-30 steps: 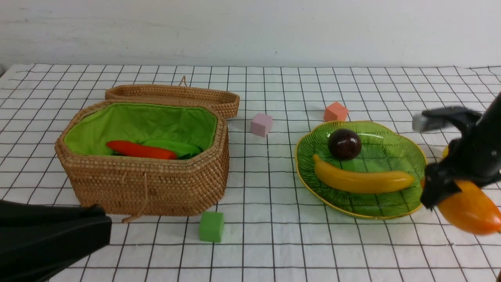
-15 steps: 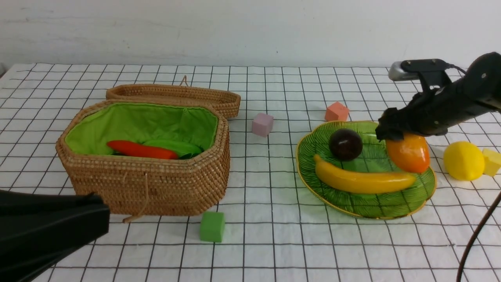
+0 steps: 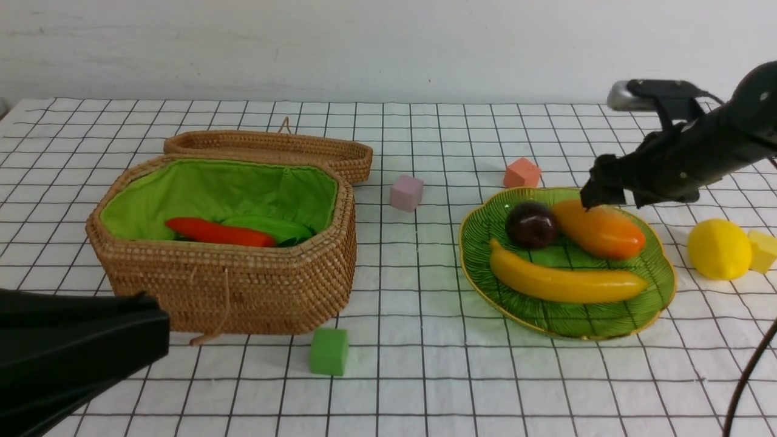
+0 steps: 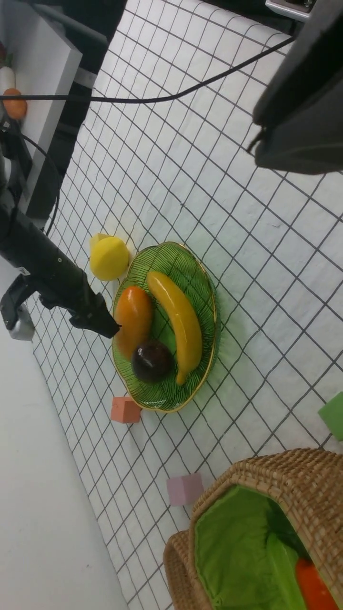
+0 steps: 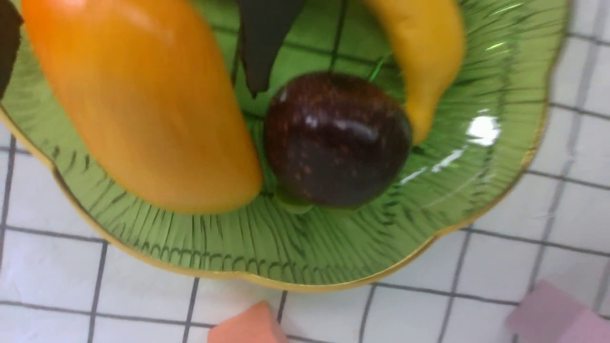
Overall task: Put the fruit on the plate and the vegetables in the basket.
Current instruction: Use the right arm to grab a mango and put it into the right plate, then use the right arm to grab a lemon and put it into the right plate
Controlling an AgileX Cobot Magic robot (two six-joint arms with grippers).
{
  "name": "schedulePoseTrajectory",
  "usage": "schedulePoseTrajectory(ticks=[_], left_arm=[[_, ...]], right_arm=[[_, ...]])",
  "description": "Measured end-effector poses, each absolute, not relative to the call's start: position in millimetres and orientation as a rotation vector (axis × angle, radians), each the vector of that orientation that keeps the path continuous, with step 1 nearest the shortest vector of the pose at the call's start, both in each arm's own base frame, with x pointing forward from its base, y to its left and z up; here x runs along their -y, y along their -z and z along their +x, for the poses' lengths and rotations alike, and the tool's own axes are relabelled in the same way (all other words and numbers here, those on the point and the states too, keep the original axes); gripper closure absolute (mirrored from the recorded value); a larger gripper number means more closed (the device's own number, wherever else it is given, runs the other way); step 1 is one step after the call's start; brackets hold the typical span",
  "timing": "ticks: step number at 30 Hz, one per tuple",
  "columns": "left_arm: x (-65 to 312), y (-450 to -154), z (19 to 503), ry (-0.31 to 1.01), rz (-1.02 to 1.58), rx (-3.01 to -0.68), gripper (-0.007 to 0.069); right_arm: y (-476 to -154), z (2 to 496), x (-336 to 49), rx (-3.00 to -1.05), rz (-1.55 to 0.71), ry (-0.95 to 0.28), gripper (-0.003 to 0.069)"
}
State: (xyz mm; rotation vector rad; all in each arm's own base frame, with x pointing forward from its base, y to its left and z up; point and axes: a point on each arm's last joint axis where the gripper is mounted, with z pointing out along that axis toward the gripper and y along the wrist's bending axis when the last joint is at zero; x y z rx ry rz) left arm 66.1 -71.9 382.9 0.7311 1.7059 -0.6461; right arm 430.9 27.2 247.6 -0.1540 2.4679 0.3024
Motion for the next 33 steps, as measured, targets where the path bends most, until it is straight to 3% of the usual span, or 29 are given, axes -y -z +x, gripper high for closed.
schedulePoseTrajectory(ticks=[1,4,8,11,16,20,33], left_arm=[[71.9,-382.9,66.1,0.644,0.733,-1.705,0.0589],[71.4,-385.3,67.5,0.622,0.731,-1.672,0.0589],[70.6,-389.9,69.6,0.613,0.697,-1.627,0.0589],[69.9,-393.9,71.1,0.619,0.658,-1.593,0.0589],[68.4,-398.5,73.2,0.613,0.614,-1.553,0.0589],[68.5,-398.5,73.2,0.614,0.614,-1.553,0.0589],[69.1,-397.1,72.4,0.619,0.629,-1.566,0.0589]], right_arm=[[-267.6,421.3,-16.4,-2.496,-0.065,-0.318,0.0123],[-287.4,409.8,9.3,-2.558,0.095,-0.253,0.0244],[-286.6,407.4,33.6,-2.596,0.219,-0.136,0.0298],[-273.8,410.4,43.5,-2.633,0.279,-0.070,0.0276],[-239.5,427.7,50.7,-2.646,0.284,0.007,0.0104],[-218.1,439.2,54.9,-2.628,0.277,0.040,0.0021],[-188.8,453.9,63.8,-2.601,0.277,0.064,0.0053]])
